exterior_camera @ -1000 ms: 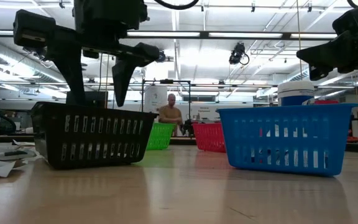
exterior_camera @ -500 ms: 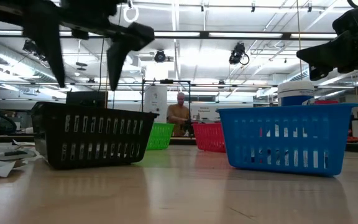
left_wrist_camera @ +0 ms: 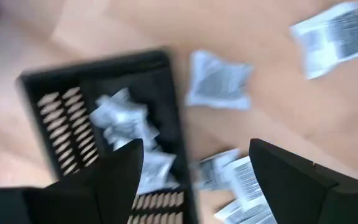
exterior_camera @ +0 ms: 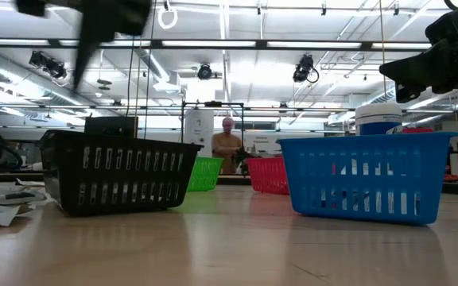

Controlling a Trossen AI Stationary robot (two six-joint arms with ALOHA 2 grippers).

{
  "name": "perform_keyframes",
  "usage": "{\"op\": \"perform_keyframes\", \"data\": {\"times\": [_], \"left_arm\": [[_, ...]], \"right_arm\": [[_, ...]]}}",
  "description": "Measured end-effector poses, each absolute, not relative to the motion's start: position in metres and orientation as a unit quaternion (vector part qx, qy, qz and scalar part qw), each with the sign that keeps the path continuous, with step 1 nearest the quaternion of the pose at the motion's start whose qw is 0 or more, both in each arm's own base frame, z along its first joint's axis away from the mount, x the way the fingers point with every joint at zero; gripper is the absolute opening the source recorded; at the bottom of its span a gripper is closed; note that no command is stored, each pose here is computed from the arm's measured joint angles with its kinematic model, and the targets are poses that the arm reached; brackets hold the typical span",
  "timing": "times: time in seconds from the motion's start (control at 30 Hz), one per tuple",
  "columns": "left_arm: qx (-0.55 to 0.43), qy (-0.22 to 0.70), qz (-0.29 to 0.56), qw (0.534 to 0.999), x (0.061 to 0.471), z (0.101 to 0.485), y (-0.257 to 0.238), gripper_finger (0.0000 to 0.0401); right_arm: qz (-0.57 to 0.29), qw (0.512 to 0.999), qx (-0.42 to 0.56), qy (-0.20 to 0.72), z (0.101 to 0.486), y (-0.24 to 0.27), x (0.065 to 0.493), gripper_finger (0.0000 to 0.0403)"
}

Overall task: Pick & Place First Aid Supplies
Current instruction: Put the black towelette pack into the black bin

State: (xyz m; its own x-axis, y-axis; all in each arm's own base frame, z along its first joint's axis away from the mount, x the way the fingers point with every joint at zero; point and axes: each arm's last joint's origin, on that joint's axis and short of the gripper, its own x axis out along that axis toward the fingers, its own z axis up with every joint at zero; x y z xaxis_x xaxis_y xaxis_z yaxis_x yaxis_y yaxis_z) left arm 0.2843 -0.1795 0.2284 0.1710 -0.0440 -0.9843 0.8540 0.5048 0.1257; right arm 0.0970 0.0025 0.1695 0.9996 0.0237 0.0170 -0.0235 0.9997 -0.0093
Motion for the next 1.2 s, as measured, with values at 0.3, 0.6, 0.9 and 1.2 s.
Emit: {"op": "perform_keyframes", "data": {"times": [0.3, 0.6, 0.9, 1.2], "left_arm": [[0.386, 0.52, -0.373, 0.665, 0.25, 0.229, -0.229, 0.0303], [0.369, 0.495, -0.387, 0.685, 0.221, 0.231, -0.265, 0.0303], [0.321, 0.509, -0.343, 0.721, 0.204, 0.231, -0.281, 0.0303], [0.266, 0.527, -0.332, 0.736, 0.206, 0.231, -0.282, 0.0321]], "right_arm": [[0.012, 1.0, -0.005, -0.009, 0.17, 0.003, 0.097, 0.0013], [0.012, 1.0, -0.004, -0.009, 0.17, 0.002, 0.097, 0.0013], [0.012, 1.0, -0.005, -0.009, 0.17, 0.002, 0.097, 0.0013], [0.012, 1.0, -0.004, -0.009, 0.169, 0.003, 0.097, 0.0013]]}}
